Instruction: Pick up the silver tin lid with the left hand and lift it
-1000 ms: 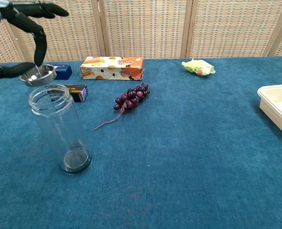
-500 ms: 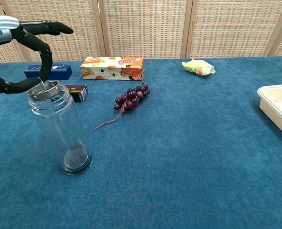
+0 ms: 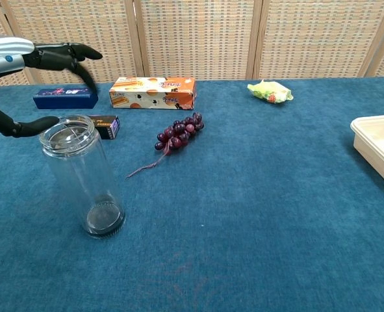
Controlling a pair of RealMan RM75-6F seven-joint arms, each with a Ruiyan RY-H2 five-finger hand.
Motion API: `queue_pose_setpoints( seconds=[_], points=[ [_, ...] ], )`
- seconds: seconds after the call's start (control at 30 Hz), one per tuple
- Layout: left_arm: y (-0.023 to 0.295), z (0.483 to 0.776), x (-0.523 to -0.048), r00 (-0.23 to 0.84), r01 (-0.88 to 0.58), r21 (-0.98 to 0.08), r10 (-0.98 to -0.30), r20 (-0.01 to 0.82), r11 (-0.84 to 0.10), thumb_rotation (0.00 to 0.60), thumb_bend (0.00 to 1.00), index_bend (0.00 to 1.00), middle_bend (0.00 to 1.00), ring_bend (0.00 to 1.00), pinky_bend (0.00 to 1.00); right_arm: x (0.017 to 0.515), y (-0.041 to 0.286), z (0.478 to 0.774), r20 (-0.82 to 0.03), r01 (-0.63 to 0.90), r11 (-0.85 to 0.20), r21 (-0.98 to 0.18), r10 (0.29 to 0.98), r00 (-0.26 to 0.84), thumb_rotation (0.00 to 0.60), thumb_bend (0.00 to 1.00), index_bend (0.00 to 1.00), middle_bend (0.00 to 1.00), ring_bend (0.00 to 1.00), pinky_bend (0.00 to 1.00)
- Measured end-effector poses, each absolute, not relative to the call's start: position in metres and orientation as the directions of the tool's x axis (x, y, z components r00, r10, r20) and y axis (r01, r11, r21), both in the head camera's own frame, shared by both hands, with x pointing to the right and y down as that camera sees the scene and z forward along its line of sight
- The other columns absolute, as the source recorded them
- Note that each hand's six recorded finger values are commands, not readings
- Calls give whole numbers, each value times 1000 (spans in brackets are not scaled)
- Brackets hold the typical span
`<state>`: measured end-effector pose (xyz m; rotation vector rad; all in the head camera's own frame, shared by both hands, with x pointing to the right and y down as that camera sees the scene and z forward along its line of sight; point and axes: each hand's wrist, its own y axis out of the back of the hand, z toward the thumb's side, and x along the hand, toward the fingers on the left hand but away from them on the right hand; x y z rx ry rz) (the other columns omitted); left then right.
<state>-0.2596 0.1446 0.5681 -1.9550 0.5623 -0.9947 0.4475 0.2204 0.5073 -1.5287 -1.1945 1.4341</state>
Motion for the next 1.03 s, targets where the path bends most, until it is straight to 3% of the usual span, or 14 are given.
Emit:
queue_pose_setpoints(
  seconds=[0.1, 0.33, 0.57, 0.87, 1.03],
  points=[
    [144, 567, -261, 582, -15, -847, -693, 425, -532, 600, 365, 0, 0, 0, 0, 448, 221, 507, -328, 152, -318, -936, 944, -45, 600, 0, 67, 0, 0, 0],
    [142, 562, -263, 578, -38, -856, -710, 402, -515, 600, 364, 0, 0, 0, 0, 447, 221, 507, -326, 153, -316, -936, 944, -44, 600, 0, 67, 0, 0, 0],
    [135, 540, -287, 528, -86, -880, -770, 357, -467, 600, 313, 0, 0, 0, 0, 446, 221, 508, -330, 151, -321, -935, 943, -41, 600, 0, 67, 0, 0, 0],
    [148, 512, -376, 269, -74, -953, -926, 265, -294, 600, 238, 0, 0, 0, 0, 443, 222, 507, -327, 152, -319, -935, 944, -30, 600, 0, 67, 0, 0, 0],
    [189, 506, -439, 34, -18, -975, -974, 222, -223, 600, 238, 0, 0, 0, 0, 440, 224, 507, -327, 143, -321, -936, 945, -19, 600, 0, 67, 0, 0, 0]
  ],
)
